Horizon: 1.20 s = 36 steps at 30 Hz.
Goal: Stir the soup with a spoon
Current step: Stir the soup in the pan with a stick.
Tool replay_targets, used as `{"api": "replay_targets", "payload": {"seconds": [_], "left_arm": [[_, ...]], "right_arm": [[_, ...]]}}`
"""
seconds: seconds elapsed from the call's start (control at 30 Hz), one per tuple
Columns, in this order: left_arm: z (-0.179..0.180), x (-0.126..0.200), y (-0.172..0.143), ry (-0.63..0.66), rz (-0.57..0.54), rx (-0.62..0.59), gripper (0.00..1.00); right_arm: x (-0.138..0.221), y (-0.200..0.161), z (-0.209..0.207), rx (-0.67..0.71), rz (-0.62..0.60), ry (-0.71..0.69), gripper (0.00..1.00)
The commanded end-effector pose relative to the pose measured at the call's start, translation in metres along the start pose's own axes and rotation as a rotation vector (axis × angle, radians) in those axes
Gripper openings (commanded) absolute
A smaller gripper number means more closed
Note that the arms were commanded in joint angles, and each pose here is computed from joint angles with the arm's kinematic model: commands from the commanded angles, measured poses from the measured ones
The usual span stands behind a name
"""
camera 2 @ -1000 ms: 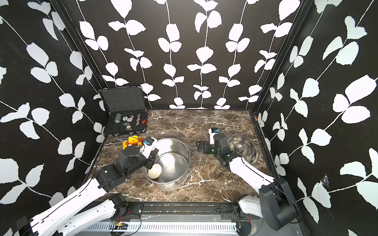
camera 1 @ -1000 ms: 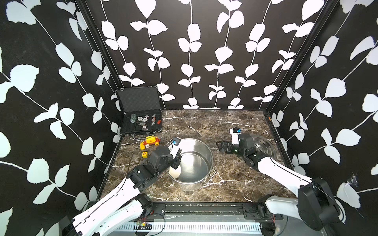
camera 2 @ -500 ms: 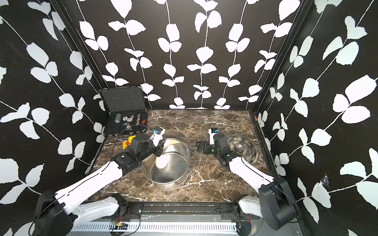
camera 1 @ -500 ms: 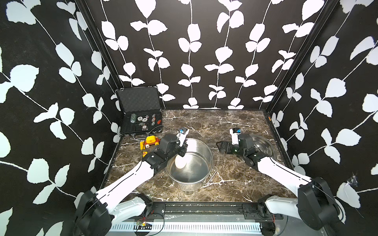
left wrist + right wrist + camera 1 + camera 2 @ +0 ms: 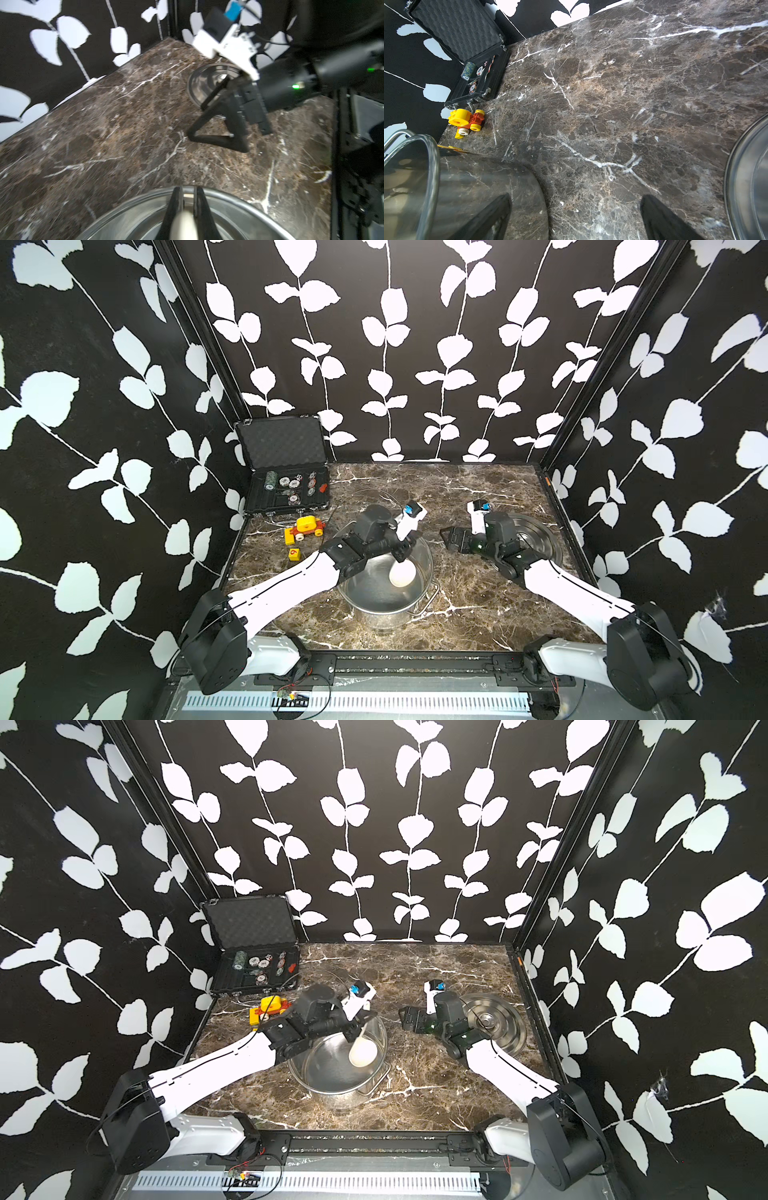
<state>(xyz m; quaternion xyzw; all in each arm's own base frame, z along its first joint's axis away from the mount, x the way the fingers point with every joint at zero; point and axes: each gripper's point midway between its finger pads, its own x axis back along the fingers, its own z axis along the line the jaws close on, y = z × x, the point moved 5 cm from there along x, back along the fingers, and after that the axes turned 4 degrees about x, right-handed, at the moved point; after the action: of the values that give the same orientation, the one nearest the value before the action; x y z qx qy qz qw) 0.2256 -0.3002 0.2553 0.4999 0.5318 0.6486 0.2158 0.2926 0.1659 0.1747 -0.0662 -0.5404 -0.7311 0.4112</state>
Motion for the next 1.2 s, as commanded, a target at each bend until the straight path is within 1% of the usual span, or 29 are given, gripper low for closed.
{"api": "replay_targets", "payload": {"seconds": [0.0, 0.17, 0.27, 0.4, 0.6, 0.73, 0.8, 0.9, 1.07, 1.17], "left_arm": [[-0.024, 0.008, 0.003, -0.092, 0.008, -0.058, 0.0], [-0.049, 0.025, -0.011, -0.169, 0.052, -0.086, 0.0], [-0.061, 0.035, -0.023, -0.188, 0.083, -0.097, 0.0], [-0.062, 0.049, -0.039, -0.163, 0.113, -0.07, 0.0], [-0.058, 0.074, -0.056, -0.109, 0.123, -0.024, 0.0], [-0.045, 0.089, -0.07, 0.007, 0.124, -0.005, 0.0], [-0.033, 0.098, -0.074, 0.105, 0.12, -0.004, 0.0], [-0.017, 0.109, -0.072, 0.218, 0.089, 0.015, 0.0], [0.013, 0.127, -0.071, 0.378, 0.025, 0.107, 0.0], [0.029, 0.136, -0.068, 0.487, -0.005, 0.125, 0.0]], "right_arm": [[0.003, 0.005, 0.001, 0.006, -0.027, 0.008, 0.99], [0.001, 0.003, 0.0, 0.003, -0.021, 0.006, 0.99], [-0.003, 0.003, 0.001, -0.007, -0.021, 0.016, 0.99], [-0.007, 0.003, 0.002, -0.018, -0.017, 0.031, 0.99], [-0.01, 0.002, 0.002, -0.014, -0.004, 0.034, 0.99], [-0.011, 0.002, 0.002, -0.015, -0.002, 0.031, 0.99], [-0.012, 0.001, 0.001, -0.018, 0.001, 0.034, 0.99], [-0.014, 0.001, 0.001, -0.023, 0.003, 0.037, 0.99], [-0.014, 0.002, 0.002, -0.022, 0.003, 0.043, 0.99], [-0.014, 0.001, 0.001, -0.02, 0.004, 0.036, 0.99]]}}
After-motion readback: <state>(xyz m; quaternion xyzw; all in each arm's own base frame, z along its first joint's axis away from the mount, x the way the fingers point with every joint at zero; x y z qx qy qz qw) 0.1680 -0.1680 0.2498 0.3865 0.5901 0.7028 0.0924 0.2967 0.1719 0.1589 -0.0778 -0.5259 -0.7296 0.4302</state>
